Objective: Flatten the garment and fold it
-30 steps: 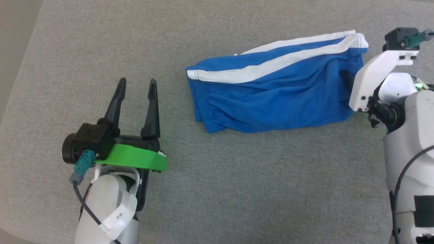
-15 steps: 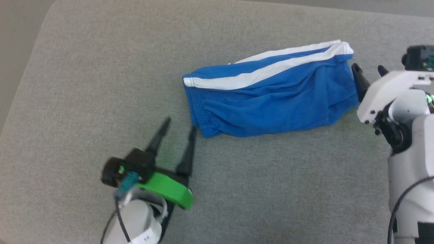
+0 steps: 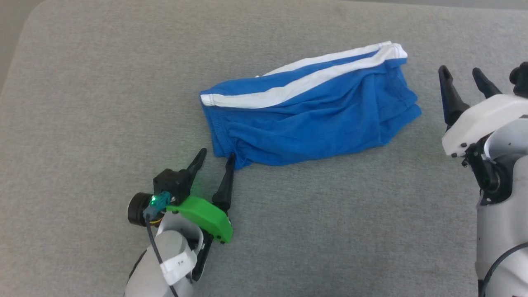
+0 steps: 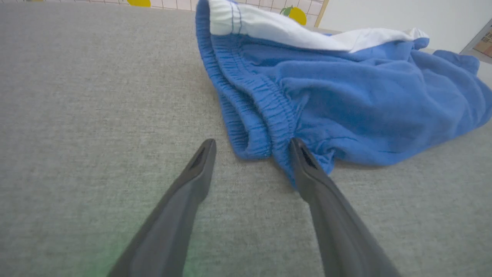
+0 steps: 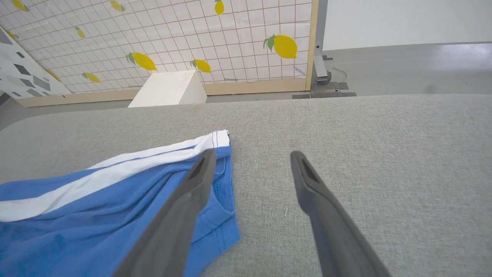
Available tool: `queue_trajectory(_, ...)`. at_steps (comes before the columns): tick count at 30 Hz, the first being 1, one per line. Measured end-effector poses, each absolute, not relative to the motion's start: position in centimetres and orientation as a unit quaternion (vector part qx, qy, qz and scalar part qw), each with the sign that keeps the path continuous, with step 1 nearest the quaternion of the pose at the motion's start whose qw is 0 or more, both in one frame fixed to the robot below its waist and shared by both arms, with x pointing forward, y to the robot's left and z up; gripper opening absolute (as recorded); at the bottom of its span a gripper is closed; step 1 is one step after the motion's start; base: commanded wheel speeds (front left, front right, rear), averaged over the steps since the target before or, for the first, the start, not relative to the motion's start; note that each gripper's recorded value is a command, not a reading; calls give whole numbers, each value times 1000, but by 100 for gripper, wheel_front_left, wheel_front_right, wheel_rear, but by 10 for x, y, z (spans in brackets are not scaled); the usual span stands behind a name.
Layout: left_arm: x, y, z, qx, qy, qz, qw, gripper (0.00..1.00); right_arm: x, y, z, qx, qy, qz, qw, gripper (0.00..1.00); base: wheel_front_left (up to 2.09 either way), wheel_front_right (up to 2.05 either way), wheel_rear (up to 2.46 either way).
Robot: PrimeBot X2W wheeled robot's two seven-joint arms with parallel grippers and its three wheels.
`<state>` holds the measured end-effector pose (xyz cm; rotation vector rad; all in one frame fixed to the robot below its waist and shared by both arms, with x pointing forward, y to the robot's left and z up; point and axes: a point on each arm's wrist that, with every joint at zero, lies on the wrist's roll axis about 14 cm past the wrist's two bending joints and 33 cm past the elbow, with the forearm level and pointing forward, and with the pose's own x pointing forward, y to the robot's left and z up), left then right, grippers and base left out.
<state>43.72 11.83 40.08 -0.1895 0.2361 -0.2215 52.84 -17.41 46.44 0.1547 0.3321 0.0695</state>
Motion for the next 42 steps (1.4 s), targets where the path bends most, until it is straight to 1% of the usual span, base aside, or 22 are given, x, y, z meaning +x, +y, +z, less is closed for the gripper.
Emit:
queue_trajectory(7,448,101,389,-116,139,-128,975,100,514,-182,454,79,161,24,983,100,0,0,0)
queue_trajectory(8,449,99,389,-115,139,-131,975,47,512,-183,453,78,160,24,984,100,0,0,0)
queue_trajectory(9,450,97,389,-114,139,-135,974,20,510,-183,452,76,158,23,984,100,0,0,0)
queue_trajectory(10,448,95,389,-111,141,-142,973,0,502,-183,446,76,158,23,984,100,0,0,0)
queue_trajectory(18,447,97,391,-109,138,-141,974,0,494,-165,415,82,197,43,976,100,0,0,0)
queue_trajectory(19,447,98,391,-109,137,-141,974,0,496,-161,412,84,203,47,975,100,0,0,0)
queue_trajectory(21,447,99,391,-110,135,-140,975,0,513,-146,409,81,212,64,972,100,0,0,0)
queue_trajectory(28,447,100,391,-110,134,-140,975,0,530,-135,387,62,272,74,958,100,0,0,0)
queue_trajectory(31,447,101,391,-109,133,-140,975,0,528,-129,370,37,327,83,941,100,0,0,0)
queue_trajectory(35,447,103,392,-108,131,-137,976,0,529,-126,365,-4,371,92,924,100,0,0,0)
queue_trajectory(36,447,103,392,-108,131,-137,976,0,528,-124,364,-7,379,94,921,49,0,0,0)
queue_trajectory(37,447,104,393,-107,131,-136,976,0,526,-123,364,-9,384,96,918,31,0,0,0)
queue_trajectory(38,447,104,393,-107,130,-135,976,0,526,-122,365,-10,385,98,917,0,0,0,0)
queue_trajectory(42,447,104,396,-105,127,-137,977,0,522,-120,371,-5,372,102,922,0,0,0,0)
